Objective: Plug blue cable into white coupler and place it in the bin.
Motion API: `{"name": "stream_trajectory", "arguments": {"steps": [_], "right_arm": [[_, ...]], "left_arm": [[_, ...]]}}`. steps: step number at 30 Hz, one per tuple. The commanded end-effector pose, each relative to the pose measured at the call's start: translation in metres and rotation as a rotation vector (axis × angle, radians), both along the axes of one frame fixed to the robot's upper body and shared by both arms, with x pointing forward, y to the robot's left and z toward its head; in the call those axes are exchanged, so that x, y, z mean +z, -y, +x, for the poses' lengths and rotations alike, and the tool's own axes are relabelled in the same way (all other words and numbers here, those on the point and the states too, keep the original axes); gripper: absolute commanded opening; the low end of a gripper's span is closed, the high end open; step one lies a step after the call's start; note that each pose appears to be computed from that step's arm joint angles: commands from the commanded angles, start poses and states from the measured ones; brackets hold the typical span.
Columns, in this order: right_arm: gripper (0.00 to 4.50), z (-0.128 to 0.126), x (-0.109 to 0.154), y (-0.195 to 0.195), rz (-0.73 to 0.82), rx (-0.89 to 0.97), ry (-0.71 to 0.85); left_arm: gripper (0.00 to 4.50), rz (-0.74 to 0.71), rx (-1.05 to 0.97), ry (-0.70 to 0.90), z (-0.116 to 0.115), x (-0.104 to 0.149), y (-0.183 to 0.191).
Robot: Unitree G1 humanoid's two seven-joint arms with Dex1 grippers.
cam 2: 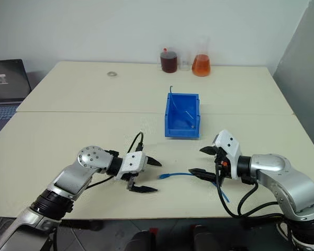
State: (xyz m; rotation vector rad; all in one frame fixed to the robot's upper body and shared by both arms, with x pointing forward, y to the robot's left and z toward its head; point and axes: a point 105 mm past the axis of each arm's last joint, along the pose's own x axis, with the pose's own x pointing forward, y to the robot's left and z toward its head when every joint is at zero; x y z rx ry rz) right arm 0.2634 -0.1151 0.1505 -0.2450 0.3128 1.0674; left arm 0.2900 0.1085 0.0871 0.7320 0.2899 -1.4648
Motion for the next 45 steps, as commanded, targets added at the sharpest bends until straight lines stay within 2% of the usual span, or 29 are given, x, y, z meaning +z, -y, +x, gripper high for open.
{"name": "stream_trajectory", "arguments": {"steps": [1, 5, 11, 22, 29, 31, 33, 38, 42, 45], "right_arm": [[4.45, -0.003, 0.013, -0.002, 0.011, 0.015, 0.058], [4.5, -0.001, 0.013, -0.002, 0.011, 0.014, 0.059], [4.5, 0.0, 0.012, -0.003, 0.011, 0.015, 0.054], [4.5, -0.001, 0.01, -0.003, 0.007, 0.014, 0.047], [4.5, -0.001, 0.013, -0.003, 0.012, 0.01, 0.054], [4.5, -0.001, 0.017, -0.003, 0.024, 0.006, 0.059], [4.5, -0.004, 0.026, -0.005, 0.063, 0.018, 0.044], [4.5, -0.007, 0.05, -0.014, 0.181, 0.029, 0.012], [4.5, -0.008, 0.068, -0.02, 0.286, 0.042, -0.019], [4.5, -0.011, 0.079, -0.025, 0.385, 0.07, -0.064]], "left_arm": [[4.5, 0.024, -0.003, 0.042, 0.001, -0.003, 0.002], [3.87, 0.036, -0.024, 0.015, -0.007, -0.007, 0.001], [2.46, 0.034, -0.013, 0.017, -0.007, -0.008, 0.002], [0.24, 0.033, -0.026, 0.016, -0.007, -0.009, 0.01], [0.22, -0.008, 0.023, 0.03, 0.003, 0.002, 0.011], [0.22, -0.056, 0.072, 0.015, 0.007, 0.015, 0.01], [0.22, -0.162, 0.143, -0.03, 0.011, 0.042, 0.008], [0.22, -0.325, 0.223, -0.123, 0.008, 0.089, 0.003], [0.22, -0.405, 0.263, -0.176, 0.003, 0.114, -0.003], [0.22, -0.509, 0.335, -0.185, 0.012, 0.129, -0.004]]}}
